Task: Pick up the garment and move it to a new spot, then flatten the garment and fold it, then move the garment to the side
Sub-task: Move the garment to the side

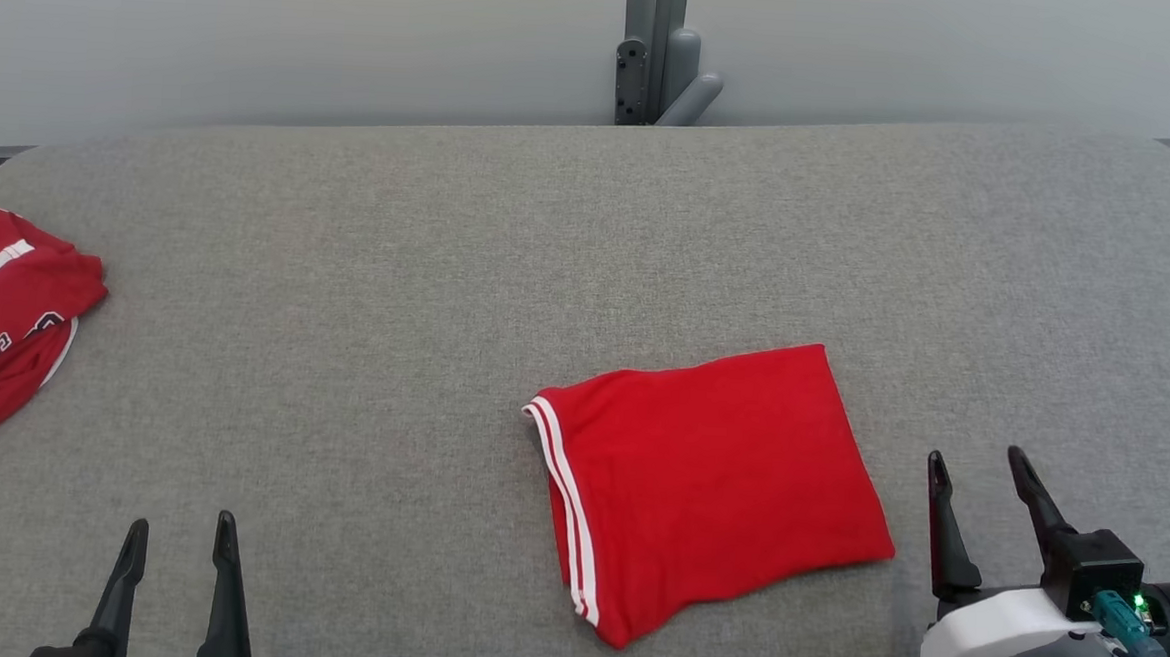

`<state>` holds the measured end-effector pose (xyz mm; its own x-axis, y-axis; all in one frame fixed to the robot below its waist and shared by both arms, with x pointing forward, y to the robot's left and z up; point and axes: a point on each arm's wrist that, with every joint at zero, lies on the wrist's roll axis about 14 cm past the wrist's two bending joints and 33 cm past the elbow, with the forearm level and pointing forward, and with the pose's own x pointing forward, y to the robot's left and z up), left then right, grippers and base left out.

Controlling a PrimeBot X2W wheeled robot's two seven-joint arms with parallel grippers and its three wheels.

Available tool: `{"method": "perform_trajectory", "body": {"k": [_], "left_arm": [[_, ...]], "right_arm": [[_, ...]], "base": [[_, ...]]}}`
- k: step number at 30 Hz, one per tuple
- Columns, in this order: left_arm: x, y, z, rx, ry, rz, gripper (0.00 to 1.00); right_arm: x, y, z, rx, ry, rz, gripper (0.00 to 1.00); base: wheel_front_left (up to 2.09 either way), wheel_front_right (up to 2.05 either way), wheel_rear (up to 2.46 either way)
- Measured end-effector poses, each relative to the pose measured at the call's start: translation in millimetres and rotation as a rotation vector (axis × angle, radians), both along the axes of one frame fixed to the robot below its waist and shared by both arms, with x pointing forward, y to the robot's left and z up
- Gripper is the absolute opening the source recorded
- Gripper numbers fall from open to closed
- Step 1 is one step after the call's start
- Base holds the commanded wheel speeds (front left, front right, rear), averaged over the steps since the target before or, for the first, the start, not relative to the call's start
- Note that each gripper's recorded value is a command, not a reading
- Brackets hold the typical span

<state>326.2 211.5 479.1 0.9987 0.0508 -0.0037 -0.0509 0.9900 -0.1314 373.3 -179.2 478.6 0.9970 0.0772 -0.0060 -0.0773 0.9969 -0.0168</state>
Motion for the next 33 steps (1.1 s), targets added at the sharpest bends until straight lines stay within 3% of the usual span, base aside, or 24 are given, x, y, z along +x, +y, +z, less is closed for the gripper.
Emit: {"method": "perform_trajectory", "body": {"k": [3,10,16,26,29,32,33], "left_arm": [[-2.3,3.6,-1.0,0.000,0.004,0.012,1.00],[-3.6,-1.2,-17.8,-0.014,0.059,0.002,1.00],[4.8,-0.5,-21.3,-0.018,0.069,0.008,1.00],[2.2,16.8,-30.3,-0.005,0.105,0.068,1.00],[4.5,18.6,-30.6,-0.002,0.105,0.072,1.00],[7.9,16.4,-30.6,-0.002,0.104,0.064,1.00],[10.3,15.8,-29.5,-0.002,0.099,0.061,1.00]], "right_arm": [[5.9,4.0,-7.6,0.055,0.028,0.001,1.00],[36.1,37.2,-26.7,0.063,0.298,0.119,1.00],[42.5,43.2,-59.3,-0.020,0.532,0.173,1.00],[49.0,57.0,-91.3,-0.008,0.666,0.206,0.98],[51.6,59.1,-95.4,0.018,0.692,0.205,0.80],[53.7,56.9,-96.6,0.034,0.708,0.199,0.23],[54.4,55.1,-97.0,0.036,0.712,0.195,0.00]], "base": [[0.00,0.00,0.00],[0.00,0.00,0.00],[0.00,0.00,0.00],[0.00,0.00,0.00],[0.00,0.00,0.00],[0.00,0.00,0.00],[0.00,0.00,0.00]]}}
